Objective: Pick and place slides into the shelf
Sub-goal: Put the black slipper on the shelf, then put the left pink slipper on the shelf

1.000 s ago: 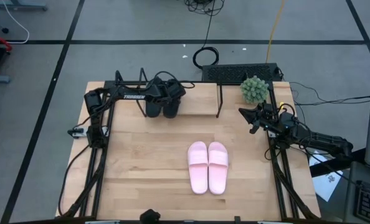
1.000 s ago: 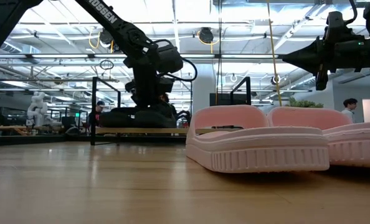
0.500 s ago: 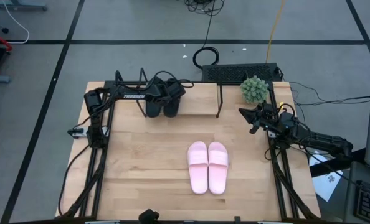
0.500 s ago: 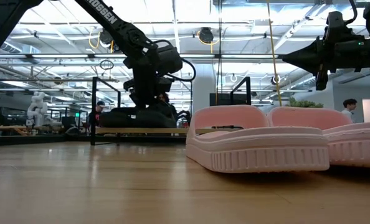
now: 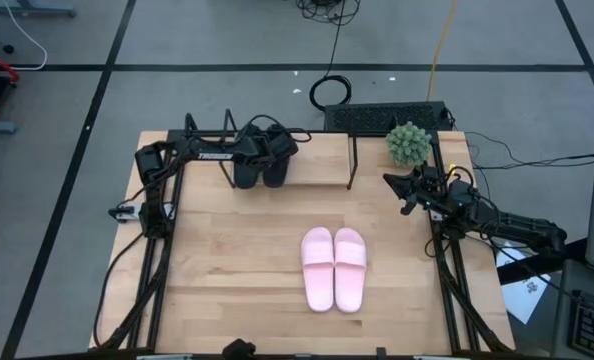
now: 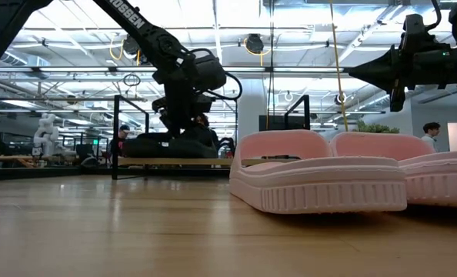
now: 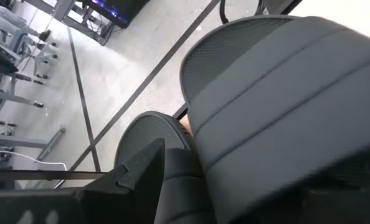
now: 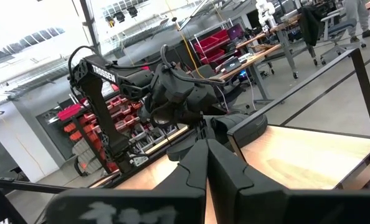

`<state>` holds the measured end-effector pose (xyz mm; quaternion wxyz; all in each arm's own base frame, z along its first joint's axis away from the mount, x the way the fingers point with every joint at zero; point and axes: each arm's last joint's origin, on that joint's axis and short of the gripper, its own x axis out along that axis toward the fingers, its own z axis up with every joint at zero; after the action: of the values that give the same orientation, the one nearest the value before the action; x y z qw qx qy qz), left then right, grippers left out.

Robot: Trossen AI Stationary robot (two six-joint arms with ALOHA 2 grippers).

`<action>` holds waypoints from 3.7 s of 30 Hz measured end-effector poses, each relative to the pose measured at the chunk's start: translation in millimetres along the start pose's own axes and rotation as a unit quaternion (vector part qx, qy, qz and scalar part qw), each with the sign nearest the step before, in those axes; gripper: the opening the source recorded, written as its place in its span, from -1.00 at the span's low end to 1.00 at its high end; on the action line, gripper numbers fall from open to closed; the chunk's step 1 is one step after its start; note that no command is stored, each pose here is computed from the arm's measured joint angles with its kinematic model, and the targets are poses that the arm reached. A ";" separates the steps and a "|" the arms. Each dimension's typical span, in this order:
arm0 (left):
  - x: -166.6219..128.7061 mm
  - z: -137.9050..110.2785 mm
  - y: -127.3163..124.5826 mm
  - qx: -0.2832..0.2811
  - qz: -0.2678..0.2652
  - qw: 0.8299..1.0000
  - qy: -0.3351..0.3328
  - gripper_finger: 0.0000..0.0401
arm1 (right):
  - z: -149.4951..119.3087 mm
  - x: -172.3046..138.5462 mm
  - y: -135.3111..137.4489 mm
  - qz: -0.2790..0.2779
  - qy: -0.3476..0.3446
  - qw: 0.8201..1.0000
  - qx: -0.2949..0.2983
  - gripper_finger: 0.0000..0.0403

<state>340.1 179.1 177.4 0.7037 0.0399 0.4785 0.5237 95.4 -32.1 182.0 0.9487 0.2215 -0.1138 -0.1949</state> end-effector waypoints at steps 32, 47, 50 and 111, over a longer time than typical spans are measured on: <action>-70.4 -5.7 -30.5 0.007 -0.077 0.996 -0.048 0.07 | 0.0 0.0 0.0 0.000 0.000 1.000 -0.004 -1.00; -177.3 -16.1 4.7 -0.067 -0.137 0.979 -0.136 0.07 | 0.4 1.5 0.5 0.001 -0.002 1.000 0.006 -1.00; -218.7 -24.5 19.6 -0.097 -0.199 0.959 -0.176 0.07 | 1.0 2.3 1.9 0.016 -0.001 1.000 0.010 -1.00; -351.2 -178.4 101.2 -0.051 -0.444 0.886 -0.129 0.07 | -100.1 138.4 251.3 0.082 0.494 0.815 -0.292 -1.00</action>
<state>144.0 -127.2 359.5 0.9190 -0.1453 0.3244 0.1707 330.3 154.9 229.1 0.9100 -0.0100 0.4145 -0.0047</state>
